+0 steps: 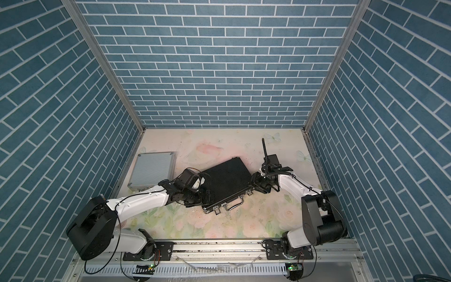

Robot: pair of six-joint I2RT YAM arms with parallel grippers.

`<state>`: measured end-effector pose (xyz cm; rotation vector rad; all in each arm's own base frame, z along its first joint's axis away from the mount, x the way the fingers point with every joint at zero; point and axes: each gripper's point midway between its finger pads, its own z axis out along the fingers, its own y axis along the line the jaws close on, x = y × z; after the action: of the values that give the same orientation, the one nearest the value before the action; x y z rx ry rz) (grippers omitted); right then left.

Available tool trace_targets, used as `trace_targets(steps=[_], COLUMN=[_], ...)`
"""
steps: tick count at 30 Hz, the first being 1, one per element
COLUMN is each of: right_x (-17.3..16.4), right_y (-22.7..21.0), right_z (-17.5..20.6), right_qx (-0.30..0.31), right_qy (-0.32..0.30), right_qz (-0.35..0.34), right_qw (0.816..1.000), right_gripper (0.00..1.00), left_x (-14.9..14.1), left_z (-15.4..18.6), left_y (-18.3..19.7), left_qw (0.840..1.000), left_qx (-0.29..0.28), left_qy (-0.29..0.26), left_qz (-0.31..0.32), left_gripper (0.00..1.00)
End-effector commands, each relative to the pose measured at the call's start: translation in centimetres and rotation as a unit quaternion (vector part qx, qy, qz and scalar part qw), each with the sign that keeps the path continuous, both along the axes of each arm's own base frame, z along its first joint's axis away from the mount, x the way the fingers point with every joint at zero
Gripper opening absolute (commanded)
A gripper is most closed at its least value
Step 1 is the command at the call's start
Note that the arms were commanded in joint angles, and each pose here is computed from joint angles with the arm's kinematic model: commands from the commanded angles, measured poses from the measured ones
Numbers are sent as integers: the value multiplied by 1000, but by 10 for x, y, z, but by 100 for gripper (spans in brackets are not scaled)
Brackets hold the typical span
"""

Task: Close the poker set cases
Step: Adjust the poker set case at the center of the board.

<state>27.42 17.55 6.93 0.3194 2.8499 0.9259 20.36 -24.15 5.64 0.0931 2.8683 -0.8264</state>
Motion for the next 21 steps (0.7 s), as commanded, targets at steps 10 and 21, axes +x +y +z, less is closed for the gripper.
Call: trace_targets(steps=[10,21], right_x=[30,3], right_y=[16,-1], right_z=[-19,-4], right_qx=[9,-22], right_qy=[-43,-37], right_qz=[-5,-5], right_qw=[999,999], right_gripper=[51,54], left_x=[37,32], left_z=[11,-13], left_y=[25,41], left_qw=[987,971], left_qx=[44,72], left_qy=[-69,-13], left_qz=[137,229], left_gripper=[93,78])
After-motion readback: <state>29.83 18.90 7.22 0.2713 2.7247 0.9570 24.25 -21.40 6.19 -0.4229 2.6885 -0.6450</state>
